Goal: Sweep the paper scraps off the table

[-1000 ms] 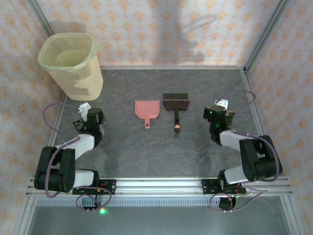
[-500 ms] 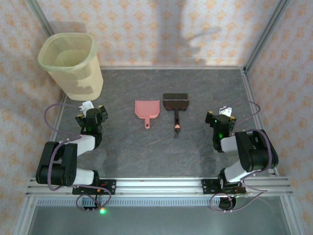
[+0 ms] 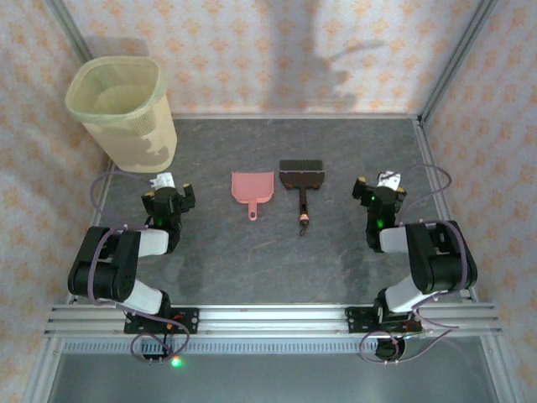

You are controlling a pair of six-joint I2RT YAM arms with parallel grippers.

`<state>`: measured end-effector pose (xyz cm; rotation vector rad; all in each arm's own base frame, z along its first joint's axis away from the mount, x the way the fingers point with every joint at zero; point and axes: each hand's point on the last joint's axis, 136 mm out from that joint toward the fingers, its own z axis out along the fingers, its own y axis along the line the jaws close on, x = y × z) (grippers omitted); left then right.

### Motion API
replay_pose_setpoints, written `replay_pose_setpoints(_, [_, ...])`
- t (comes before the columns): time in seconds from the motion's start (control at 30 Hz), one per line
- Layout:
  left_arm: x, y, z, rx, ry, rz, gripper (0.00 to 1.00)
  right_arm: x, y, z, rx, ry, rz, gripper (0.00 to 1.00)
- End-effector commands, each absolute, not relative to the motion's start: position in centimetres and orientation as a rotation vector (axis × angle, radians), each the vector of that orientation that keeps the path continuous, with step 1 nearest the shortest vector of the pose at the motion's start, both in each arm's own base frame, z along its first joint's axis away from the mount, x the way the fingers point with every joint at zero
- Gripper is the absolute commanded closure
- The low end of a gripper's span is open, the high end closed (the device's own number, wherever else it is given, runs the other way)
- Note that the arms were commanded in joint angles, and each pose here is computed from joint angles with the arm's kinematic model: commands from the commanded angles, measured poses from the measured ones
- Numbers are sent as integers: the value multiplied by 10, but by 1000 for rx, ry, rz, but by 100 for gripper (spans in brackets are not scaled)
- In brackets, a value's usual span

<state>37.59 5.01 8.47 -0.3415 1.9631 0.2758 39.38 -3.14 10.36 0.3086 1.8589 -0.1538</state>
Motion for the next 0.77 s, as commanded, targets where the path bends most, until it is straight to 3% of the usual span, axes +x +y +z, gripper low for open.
replay_pose_setpoints(0.0, [383, 47, 98, -313, 1920, 282, 0, 390, -37, 91, 346, 1911, -152, 1])
replay_pose_setpoints(0.73, [389, 35, 96, -234, 1952, 249, 0, 391, -33, 91, 319, 1917, -137, 1])
